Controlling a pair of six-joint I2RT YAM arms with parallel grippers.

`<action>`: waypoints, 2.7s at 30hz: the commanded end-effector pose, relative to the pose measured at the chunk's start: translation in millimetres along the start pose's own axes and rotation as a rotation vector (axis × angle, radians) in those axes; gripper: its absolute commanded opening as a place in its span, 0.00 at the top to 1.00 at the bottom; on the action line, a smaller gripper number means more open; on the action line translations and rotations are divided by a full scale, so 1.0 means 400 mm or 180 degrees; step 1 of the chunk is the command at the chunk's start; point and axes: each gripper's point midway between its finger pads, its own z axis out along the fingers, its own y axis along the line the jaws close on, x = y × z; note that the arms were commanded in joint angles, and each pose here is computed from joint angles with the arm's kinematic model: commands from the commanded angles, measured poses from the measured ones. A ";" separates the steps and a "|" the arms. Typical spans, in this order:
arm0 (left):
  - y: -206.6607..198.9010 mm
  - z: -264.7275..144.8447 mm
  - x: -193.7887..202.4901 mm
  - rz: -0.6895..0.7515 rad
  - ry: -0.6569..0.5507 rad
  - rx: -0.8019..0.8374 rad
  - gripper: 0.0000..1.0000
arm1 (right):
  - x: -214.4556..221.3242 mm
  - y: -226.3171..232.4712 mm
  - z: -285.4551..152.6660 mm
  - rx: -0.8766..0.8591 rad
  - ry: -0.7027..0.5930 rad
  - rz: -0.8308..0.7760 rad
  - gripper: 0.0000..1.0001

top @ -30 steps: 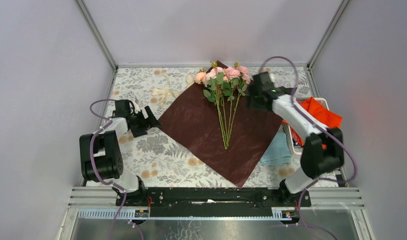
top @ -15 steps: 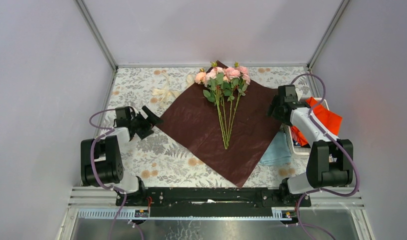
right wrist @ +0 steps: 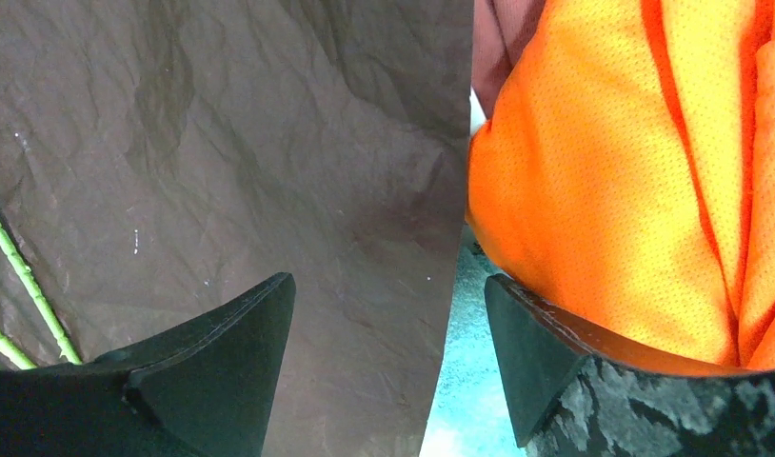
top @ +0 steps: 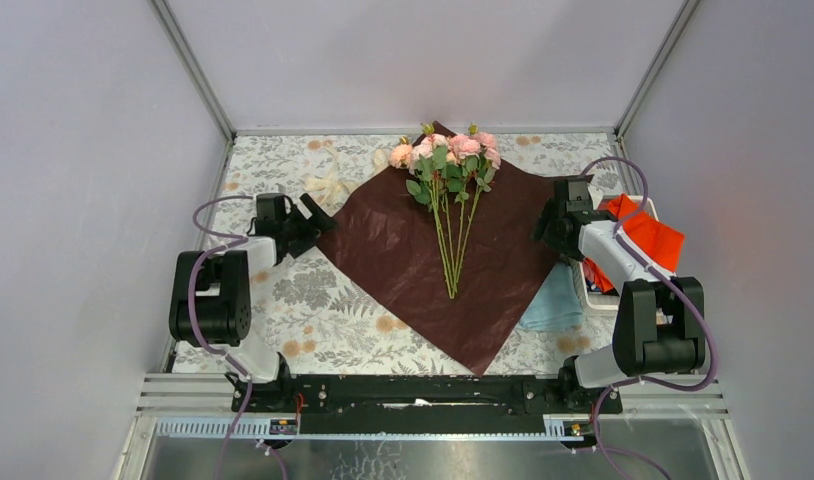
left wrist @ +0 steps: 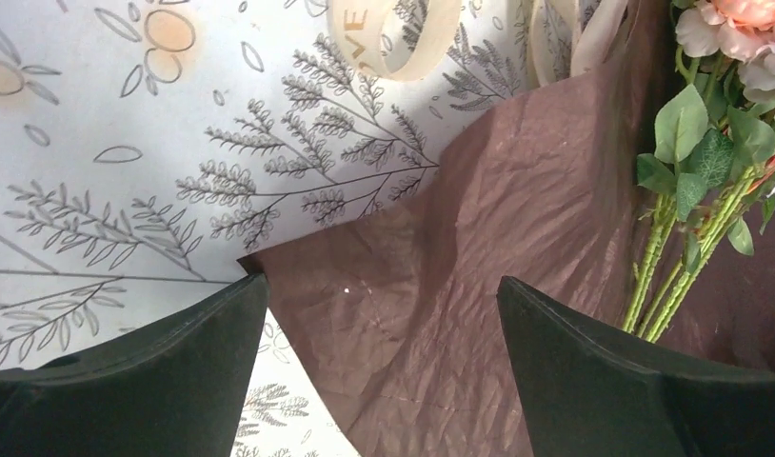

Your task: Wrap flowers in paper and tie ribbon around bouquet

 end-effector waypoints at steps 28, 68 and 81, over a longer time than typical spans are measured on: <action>-0.078 -0.065 0.024 0.0365 0.0591 0.0532 1.00 | 0.029 0.235 -0.077 -0.1179 0.0126 -0.0335 1.00; -0.038 -0.087 0.061 0.0793 0.0778 0.0711 1.00 | 0.669 0.245 -0.345 -0.4212 -0.0460 -0.7333 0.05; -0.047 -0.093 0.060 0.0803 0.0799 0.0752 1.00 | 0.622 0.315 -0.236 -0.3236 -0.2232 -0.7896 0.26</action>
